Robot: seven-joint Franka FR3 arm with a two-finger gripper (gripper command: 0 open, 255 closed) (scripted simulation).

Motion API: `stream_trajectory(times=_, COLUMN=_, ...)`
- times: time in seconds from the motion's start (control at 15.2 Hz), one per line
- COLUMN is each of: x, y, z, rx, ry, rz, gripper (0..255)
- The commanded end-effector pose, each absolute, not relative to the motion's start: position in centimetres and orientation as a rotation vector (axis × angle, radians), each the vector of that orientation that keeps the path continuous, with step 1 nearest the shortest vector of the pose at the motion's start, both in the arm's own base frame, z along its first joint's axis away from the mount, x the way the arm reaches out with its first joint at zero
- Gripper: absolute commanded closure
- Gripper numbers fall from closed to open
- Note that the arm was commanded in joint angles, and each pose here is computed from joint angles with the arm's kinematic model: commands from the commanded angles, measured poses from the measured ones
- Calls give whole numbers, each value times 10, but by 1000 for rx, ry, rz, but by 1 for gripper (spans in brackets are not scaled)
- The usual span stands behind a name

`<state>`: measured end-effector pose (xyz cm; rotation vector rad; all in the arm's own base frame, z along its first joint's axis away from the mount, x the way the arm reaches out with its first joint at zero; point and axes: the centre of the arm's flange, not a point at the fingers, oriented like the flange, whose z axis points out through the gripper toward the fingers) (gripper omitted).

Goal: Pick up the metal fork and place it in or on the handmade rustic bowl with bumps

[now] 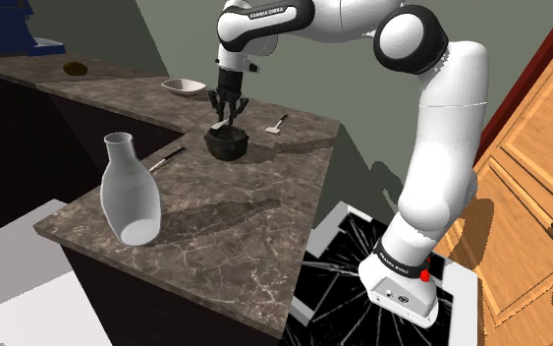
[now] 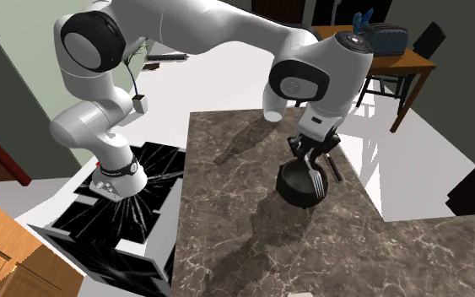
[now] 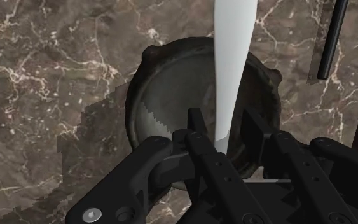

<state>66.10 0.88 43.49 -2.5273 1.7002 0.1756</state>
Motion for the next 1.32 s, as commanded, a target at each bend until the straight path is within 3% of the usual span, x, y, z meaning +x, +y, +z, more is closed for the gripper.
stream_trajectory(times=0.0, x=661, y=9, z=425, rx=-2527, ry=1700, rz=175, gripper=255)
stream_trajectory(times=0.66, x=661, y=9, z=411, rx=-2527, ry=1700, rz=175, gripper=255)
stream_trajectory(times=0.73, x=661, y=9, z=411, rx=-2527, ry=1700, rz=175, gripper=0)
stream_trajectory(times=1.06, x=661, y=9, z=411, rx=-2527, ry=1700, rz=175, gripper=0)
stream_trajectory(times=1.25, x=662, y=3, z=450, rx=-2527, ry=1700, rz=175, gripper=0)
